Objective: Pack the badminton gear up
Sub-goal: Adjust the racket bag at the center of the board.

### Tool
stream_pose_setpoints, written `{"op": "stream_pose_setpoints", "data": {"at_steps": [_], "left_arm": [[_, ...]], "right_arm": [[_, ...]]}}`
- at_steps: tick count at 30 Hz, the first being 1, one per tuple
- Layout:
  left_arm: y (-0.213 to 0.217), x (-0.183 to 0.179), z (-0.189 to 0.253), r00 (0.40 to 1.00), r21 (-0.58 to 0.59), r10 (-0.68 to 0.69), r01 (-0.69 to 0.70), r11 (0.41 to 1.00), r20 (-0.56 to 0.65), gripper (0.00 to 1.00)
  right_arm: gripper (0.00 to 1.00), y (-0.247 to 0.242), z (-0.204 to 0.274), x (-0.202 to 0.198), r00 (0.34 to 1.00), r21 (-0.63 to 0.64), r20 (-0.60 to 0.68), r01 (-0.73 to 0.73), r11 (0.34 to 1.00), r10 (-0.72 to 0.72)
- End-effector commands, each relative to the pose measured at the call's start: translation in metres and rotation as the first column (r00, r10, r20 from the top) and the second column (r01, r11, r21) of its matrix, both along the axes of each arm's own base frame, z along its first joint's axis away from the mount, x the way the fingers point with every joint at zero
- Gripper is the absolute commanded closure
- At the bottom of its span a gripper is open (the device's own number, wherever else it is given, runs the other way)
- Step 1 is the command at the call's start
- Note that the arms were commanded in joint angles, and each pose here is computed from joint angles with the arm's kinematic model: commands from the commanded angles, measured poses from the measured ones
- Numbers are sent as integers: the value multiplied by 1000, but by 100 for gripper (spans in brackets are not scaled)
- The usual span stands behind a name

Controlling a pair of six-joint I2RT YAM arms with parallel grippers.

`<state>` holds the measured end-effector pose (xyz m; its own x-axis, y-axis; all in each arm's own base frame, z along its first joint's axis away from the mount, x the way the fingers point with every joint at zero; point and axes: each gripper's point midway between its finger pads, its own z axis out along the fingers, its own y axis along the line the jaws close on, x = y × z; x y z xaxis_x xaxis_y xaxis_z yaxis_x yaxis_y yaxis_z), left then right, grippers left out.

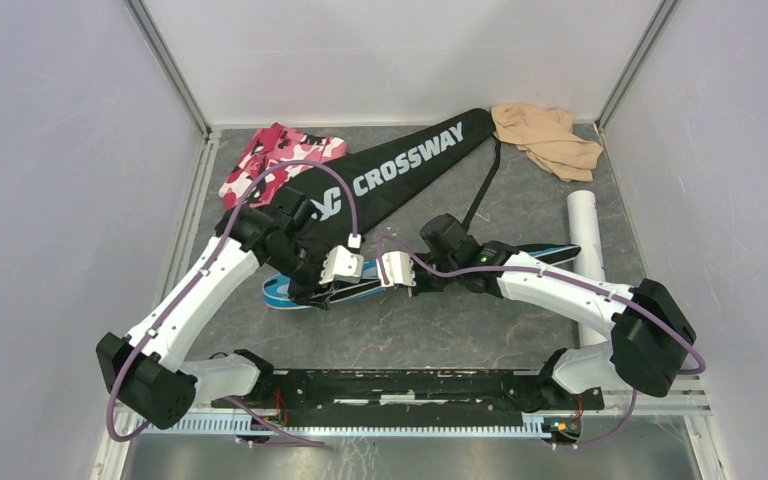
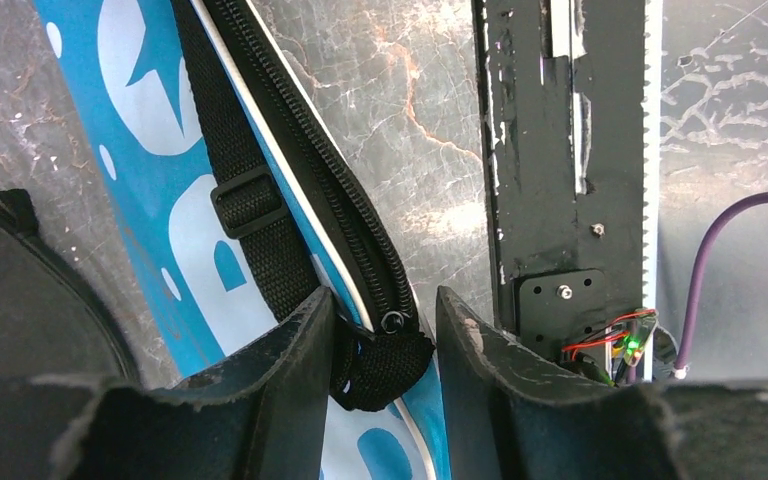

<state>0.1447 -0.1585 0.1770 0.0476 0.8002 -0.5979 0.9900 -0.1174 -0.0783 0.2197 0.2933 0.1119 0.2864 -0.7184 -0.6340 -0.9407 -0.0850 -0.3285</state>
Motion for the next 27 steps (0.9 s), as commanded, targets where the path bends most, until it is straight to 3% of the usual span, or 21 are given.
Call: {"op": "stream_pose_setpoints", "data": {"at_steps": [1,13,22,27], "left_arm": [[41,-12,-6,999,186,36,-37,982,11,54],[56,-10,-8,993,215,50,-73,974,111,58],[60,-8,-14,982,206,16,-55,977,187,44],[59,-4,-15,981,207,16,-56,977,194,49]], "right_arm": [[100,-1,21,15,999,36,31,40,999,-41],[100,0,23,14,1000,53,1,31,998,-31],[100,0,26,15,1000,59,-5,28,998,-28],[100,0,25,14,1000,57,-6,27,998,-27]]}}
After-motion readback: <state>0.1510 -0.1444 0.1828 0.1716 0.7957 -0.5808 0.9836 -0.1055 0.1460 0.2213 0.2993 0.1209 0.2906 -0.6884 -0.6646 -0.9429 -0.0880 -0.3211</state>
